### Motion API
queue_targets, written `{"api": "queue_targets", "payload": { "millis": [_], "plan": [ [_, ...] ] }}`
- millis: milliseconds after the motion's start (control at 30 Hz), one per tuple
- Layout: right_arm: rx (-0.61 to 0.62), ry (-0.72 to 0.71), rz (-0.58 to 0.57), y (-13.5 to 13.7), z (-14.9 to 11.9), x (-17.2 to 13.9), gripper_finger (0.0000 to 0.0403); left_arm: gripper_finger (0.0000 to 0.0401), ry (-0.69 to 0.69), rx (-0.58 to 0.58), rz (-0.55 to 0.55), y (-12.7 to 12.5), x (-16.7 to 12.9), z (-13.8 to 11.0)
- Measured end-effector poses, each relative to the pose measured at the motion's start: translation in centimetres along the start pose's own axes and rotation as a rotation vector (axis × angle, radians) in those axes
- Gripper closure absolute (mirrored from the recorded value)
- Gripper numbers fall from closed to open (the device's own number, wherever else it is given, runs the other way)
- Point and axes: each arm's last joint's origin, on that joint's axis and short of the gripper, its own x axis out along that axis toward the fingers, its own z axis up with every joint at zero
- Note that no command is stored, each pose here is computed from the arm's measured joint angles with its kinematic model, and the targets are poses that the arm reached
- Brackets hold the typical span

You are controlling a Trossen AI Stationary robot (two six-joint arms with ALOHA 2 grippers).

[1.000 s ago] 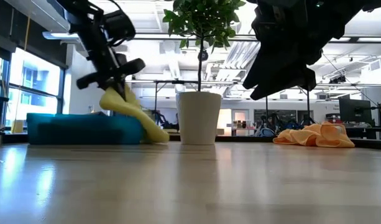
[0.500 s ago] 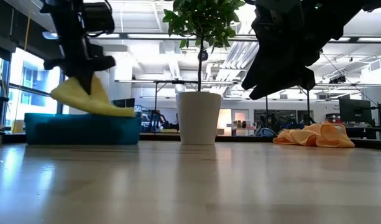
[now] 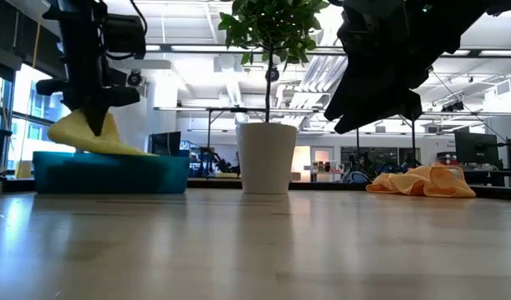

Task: Fold microfiber towels
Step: Put the yellow towel into the blue bin, then fold the orange towel

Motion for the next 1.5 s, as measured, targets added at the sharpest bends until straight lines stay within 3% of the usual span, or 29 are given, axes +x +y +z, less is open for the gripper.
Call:
{"api": "queue_targets", "payload": {
  "millis": [267,467,667,800,1000,1233,1500],
  "plan": [
    [-0.03,0.038,0.029,0.1,-0.1,0.0,0.0254,0.0255,0.002,0.08,0.003,0.1,-0.6,0.3],
    [-0.051,0.086,-0.049,-1.0,-0.1,0.1,0.0254,0.0227,-0.06,0.031,-0.047,0.1,-3.2,2.2],
    [0.085,0.196,-0.33,-5.3,0.9,0.5,0.0254,0.0231,-0.055,0.049,-0.345,-1.8,-6.3,2.9],
    [0.086,0.269,-0.514,-7.8,2.6,0.1,0.0254,0.0231,-0.081,0.128,-0.636,-4.3,-8.2,2.4],
    [0.062,0.357,-0.859,-12.6,5.3,-1.3,0.0254,0.0232,-0.232,0.217,-1.002,-7.9,-12.2,0.8],
    [0.109,0.518,-0.831,-18.0,5.9,-0.2,0.0254,0.0232,-0.375,0.246,-1.343,-9.7,-16.8,-1.2],
    [0.117,0.49,-0.87,-20.8,7.3,-0.1,0.0254,0.0232,-0.462,0.228,-1.456,-9.9,-19.1,-2.7]
  ]
}}
